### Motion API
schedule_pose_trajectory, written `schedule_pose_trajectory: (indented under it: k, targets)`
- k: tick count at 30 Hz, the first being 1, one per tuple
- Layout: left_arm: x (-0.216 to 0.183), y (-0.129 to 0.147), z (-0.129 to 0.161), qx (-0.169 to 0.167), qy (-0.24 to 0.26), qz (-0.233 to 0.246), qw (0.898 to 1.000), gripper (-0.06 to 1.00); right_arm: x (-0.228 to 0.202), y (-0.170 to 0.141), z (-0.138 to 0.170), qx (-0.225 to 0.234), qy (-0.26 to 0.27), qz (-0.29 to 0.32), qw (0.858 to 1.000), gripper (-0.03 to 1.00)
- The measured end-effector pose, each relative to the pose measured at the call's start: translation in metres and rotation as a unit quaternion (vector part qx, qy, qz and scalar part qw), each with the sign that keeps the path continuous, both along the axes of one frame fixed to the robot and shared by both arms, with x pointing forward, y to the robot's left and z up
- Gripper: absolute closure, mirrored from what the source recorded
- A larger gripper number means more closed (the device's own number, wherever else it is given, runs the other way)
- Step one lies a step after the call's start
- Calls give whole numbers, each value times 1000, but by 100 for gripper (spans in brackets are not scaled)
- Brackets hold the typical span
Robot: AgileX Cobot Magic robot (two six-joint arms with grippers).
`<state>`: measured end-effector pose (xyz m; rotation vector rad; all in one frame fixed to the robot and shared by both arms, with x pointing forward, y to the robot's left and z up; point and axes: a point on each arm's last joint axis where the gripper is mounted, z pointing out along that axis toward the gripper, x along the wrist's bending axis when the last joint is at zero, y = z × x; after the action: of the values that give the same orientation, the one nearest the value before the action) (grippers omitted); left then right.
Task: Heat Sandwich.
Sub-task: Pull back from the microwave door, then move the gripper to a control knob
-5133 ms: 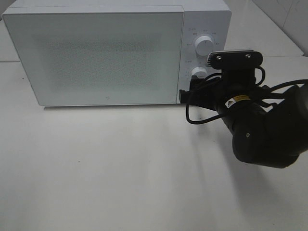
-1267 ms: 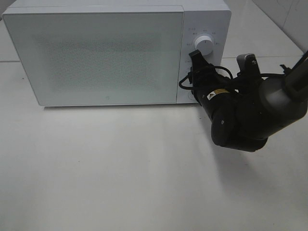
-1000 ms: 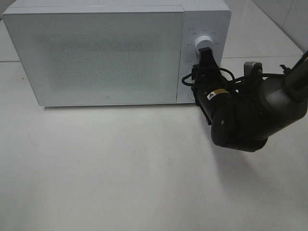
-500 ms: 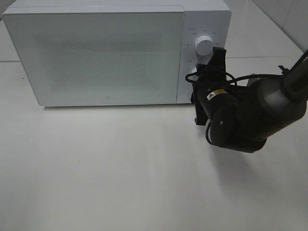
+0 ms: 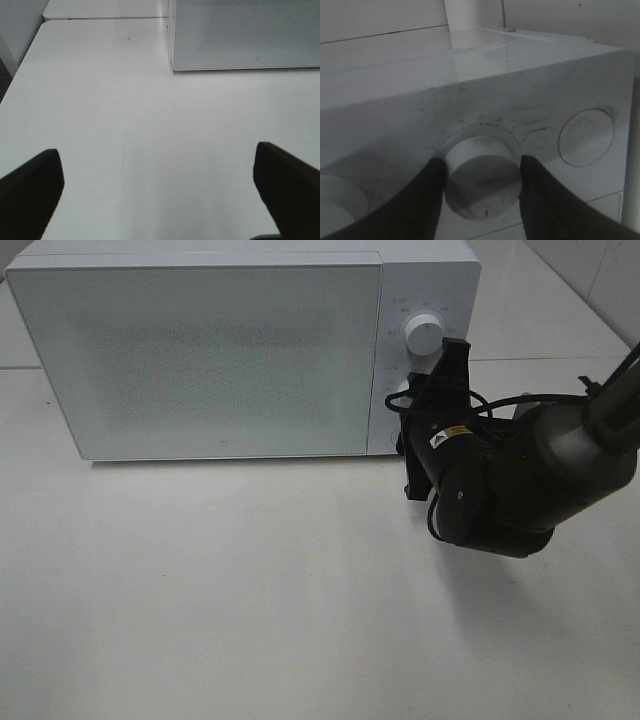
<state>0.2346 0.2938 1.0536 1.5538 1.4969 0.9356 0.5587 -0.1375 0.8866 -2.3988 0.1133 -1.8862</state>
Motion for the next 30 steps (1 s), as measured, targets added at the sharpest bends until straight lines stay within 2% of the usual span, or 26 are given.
schedule_pose_trajectory:
  k: [8,12,16,17,19,30]
  targets:
    - [0,0,0,0,0,0,1000,-3,0,0,0,0,0,0,1000,53]
    - [0,0,0,0,0,0,1000,-3,0,0,0,0,-1,1,1000,48]
    - [0,0,0,0,0,0,1000,-3,-1,0,-1,-1,1,0,1000,31]
    - [0,0,0,0,0,0,1000,-3,-1,0,-1,-1,1,0,1000,31]
    - [0,0,0,0,0,0,1000,-3,-2,0,-2,-2,7,1,1000,24]
    - [0,0,0,0,0,0,1000,-3,-2,1,-1,-6,-1,10,1000,22]
